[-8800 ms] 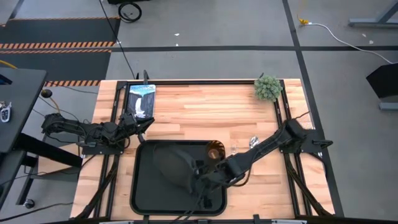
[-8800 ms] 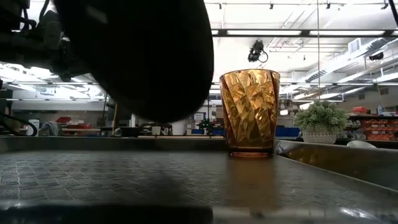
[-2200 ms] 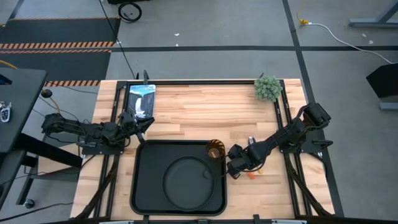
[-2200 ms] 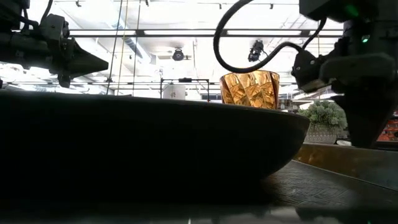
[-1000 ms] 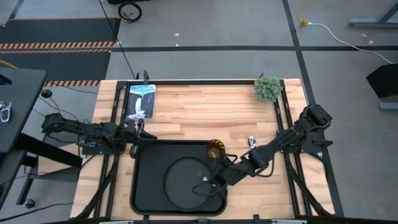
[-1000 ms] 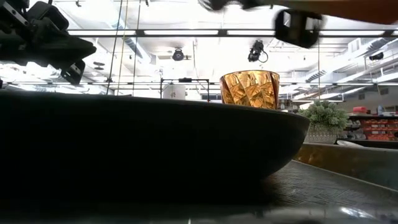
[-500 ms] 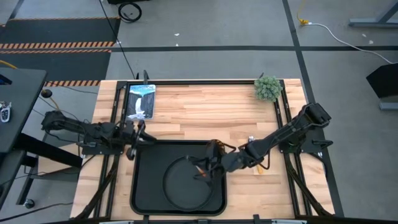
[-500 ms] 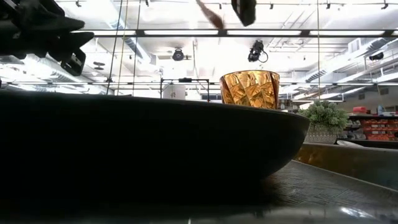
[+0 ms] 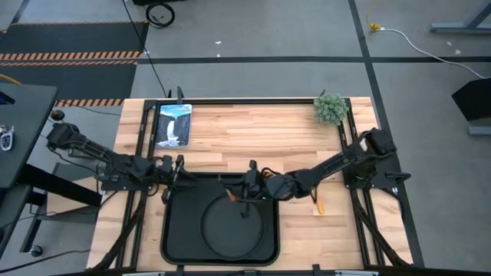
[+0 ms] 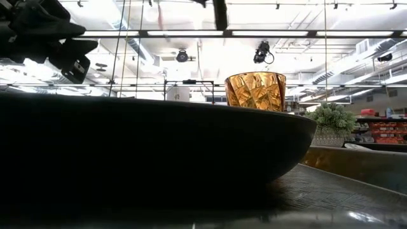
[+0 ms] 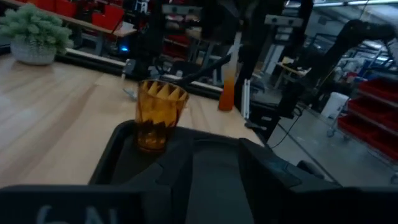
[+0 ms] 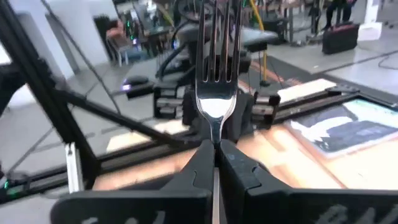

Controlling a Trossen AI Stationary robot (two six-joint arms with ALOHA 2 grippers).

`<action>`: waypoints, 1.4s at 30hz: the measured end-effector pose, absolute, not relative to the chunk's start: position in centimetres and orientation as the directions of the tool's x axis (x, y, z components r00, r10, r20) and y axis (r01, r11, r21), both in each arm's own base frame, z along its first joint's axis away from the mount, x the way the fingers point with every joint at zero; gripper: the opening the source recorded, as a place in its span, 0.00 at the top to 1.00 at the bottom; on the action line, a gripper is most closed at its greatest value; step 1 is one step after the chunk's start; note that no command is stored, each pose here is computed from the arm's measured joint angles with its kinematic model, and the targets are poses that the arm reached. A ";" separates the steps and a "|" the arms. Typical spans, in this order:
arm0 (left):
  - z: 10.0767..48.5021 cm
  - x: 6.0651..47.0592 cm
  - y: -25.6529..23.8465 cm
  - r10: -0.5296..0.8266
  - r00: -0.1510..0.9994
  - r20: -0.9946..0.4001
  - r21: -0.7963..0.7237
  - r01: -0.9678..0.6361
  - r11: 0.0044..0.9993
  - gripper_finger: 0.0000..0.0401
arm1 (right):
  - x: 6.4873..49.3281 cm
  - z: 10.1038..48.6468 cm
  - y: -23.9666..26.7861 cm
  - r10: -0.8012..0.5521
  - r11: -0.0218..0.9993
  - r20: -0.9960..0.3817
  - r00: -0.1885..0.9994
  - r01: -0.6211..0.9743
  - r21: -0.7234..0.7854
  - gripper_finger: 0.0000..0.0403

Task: Pick and place plate/cup/fork/spoon on tray
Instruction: Put the orange fork to the left of the black plate on the black serving tray

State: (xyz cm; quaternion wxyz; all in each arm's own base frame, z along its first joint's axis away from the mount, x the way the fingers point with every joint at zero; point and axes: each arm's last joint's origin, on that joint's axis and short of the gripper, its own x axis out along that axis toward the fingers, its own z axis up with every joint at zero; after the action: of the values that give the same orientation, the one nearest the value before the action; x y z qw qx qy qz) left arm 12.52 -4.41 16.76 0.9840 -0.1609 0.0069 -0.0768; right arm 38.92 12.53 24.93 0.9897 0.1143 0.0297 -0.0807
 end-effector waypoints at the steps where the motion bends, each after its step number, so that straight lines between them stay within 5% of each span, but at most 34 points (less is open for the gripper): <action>1: 16.8 12.6 -4.5 -0.154 0.988 0.012 -0.318 0.150 0.936 0.66 | 39.2 24.6 12.4 -0.156 0.961 -0.070 0.985 0.168 0.220 0.97; 7: 17.9 13.9 -5.7 -0.149 0.988 -0.043 -0.300 0.130 0.945 0.66 | 40.9 22.5 12.0 -0.180 0.959 -0.095 0.979 0.196 0.206 0.97; 22: 20.0 18.3 -9.2 -0.114 0.979 -0.169 -0.250 0.070 0.966 0.66 | 43.8 25.8 13.5 -0.173 0.983 0.015 0.985 0.172 0.070 0.97; 34: 20.3 20.7 -10.0 -0.089 0.975 -0.204 -0.209 0.045 0.977 0.39 | 43.8 25.7 13.8 -0.164 0.985 0.005 0.986 0.163 0.052 0.97; 42: 20.7 20.7 -10.0 -0.092 0.979 -0.183 -0.217 0.051 0.975 0.44 | 43.6 25.7 14.3 -0.159 0.986 -0.003 0.987 0.159 0.046 0.97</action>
State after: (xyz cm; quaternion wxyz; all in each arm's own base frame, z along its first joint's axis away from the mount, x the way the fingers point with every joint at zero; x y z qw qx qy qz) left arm 20.70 -10.03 20.74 0.9890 -0.1061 0.0967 -0.0364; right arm 43.58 14.31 25.65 0.9966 0.0232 -0.0002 -0.0796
